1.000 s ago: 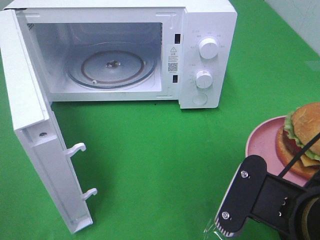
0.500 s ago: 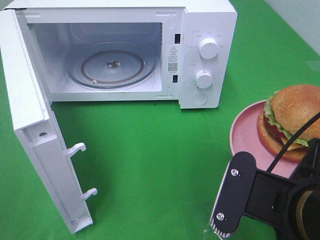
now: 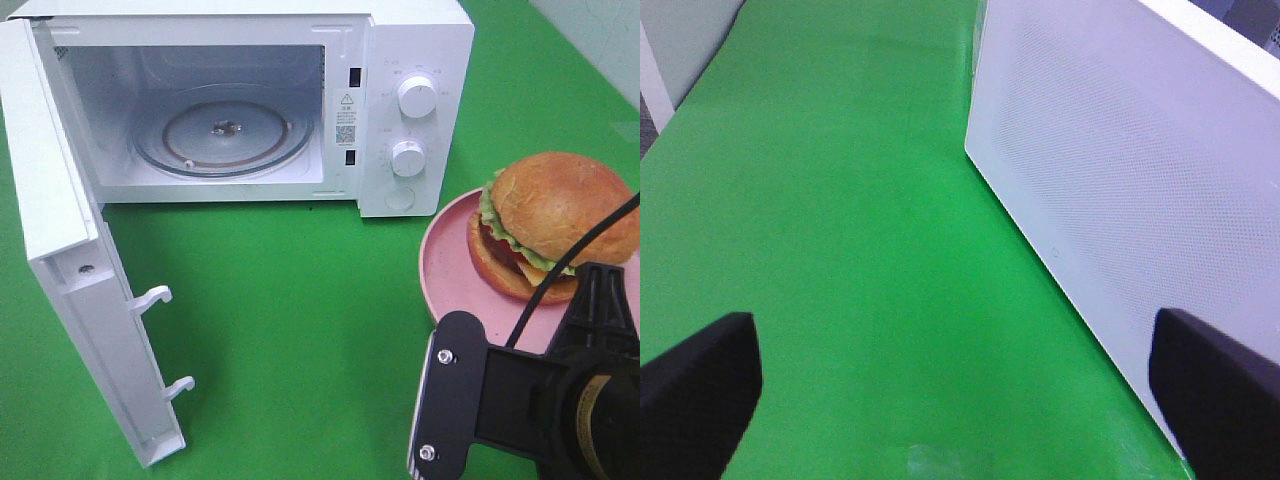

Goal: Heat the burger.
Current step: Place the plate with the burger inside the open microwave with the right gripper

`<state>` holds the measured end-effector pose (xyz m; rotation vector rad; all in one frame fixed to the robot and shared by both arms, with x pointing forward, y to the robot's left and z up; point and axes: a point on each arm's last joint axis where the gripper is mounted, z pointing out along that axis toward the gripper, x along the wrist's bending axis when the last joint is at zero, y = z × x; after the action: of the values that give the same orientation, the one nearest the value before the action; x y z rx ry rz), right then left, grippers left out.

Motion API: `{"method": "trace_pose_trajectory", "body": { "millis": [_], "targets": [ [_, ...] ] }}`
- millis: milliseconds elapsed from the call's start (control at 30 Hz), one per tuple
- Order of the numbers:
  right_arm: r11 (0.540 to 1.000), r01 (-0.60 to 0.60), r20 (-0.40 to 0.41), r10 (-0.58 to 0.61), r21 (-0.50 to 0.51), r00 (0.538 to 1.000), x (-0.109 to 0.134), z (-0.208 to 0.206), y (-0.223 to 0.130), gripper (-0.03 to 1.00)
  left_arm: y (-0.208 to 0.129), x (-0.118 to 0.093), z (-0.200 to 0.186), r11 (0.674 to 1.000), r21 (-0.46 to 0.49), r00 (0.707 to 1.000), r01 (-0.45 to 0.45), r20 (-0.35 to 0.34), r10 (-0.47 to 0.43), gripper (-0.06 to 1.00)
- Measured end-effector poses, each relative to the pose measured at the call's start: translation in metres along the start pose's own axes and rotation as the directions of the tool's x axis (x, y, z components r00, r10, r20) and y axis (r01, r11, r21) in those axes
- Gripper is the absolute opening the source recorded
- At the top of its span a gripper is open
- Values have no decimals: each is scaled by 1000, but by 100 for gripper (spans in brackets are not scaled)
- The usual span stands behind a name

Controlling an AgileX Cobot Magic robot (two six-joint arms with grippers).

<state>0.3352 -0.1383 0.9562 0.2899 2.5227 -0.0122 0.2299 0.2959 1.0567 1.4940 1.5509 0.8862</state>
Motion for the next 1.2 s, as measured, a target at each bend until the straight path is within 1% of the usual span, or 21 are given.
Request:
{"method": "trace_pose_trajectory", "body": {
  "millis": [67, 233, 300, 400, 433, 600, 667, 700, 733, 767, 800, 833, 867, 967, 1000, 1033, 1067, 1100, 1133, 1200],
  "targets": [
    [999, 39, 13, -38, -39, 999, -1, 0, 3, 6, 0, 0, 0, 1000, 0, 1000, 0, 0, 0, 97],
    [995, 75, 20, -74, -65, 997, -1, 0, 6, 6, 0, 0, 0, 1000, 0, 1000, 0, 0, 0, 97],
    [986, 131, 35, -128, -101, 991, -2, 0, 9, 6, 0, 0, 0, 1000, 0, 1000, 0, 0, 0, 97],
    [981, 155, 42, -151, -120, 988, -2, 0, 11, 6, 0, 0, 0, 1000, 0, 1000, 0, 0, 0, 97],
    [972, 185, 51, -179, -142, 982, -2, 0, 13, 6, 0, 0, 0, 1000, 0, 1000, 0, 0, 0, 97],
    [957, 238, 60, -231, -169, 971, -1, -1, 15, 6, 0, 0, 0, 1000, 0, 1000, 0, 0, 0, 97],
    [931, 300, 67, -293, -207, 954, 0, -1, 19, 6, 0, 0, 0, 1000, 0, 1000, 0, 0, 0, 97],
    [931, 300, 67, -293, -207, 954, 0, -1, 19, 6, 0, 0, 0, 1000, 0, 1000, 0, 0, 0, 97],
    [917, 326, 69, -319, -229, 945, 1, -2, 21, 6, 0, 0, 0, 1000, 0, 1000, 0, 0, 0, 97],
    [917, 326, 69, -319, -229, 945, 1, -2, 21, 6, 0, 0, 0, 1000, 0, 1000, 0, 0, 0, 97],
    [901, 357, 72, -350, -248, 934, 2, -2, 23, 6, 0, 0, 0, 1000, 0, 1000, 0, 0, 0, 97],
    [901, 357, 72, -350, -248, 934, 2, -2, 23, 6, 0, 0, 0, 1000, 0, 1000, 0, 0, 0, 97],
    [881, 395, 79, -388, -262, 918, 3, -2, 24, 6, 0, 0, 0, 1000, 0, 1000, 0, 0, 0, 97],
    [872, 409, 82, -402, -268, 912, 4, -2, 24, 6, 0, 0, 0, 1000, 0, 1000, 0, 0, 0, 97],
    [852, 441, 91, -434, -282, 896, 5, -3, 25, 6, 0, 0, 0, 1000, 0, 1000, 0, 0, 0, 97],
    [852, 441, 91, -434, -282, 896, 5, -3, 25, 6, 0, 0, 0, 1000, 0, 1000, 0, 0, 0, 97],
    [823, 481, 102, -474, -301, 874, 6, -3, 27, 6, 0, 0, 0, 1000, 0, 1000, 0, 0, 0, 97],
    [823, 481, 102, -474, -301, 874, 6, -3, 27, 6, 0, 0, 0, 1000, 0, 1000, 0, 0, 0, 97],
    [805, 504, 109, -497, -312, 861, 7, -4, 28, 6, 0, 0, 0, 1000, 0, 1000, 0, 0, 0, 97],
    [797, 514, 113, -506, -317, 855, 7, -4, 29, 6, 0, 0, 0, 1000, 0, 1000, 0, 0, 0, 97]
  ]
}}
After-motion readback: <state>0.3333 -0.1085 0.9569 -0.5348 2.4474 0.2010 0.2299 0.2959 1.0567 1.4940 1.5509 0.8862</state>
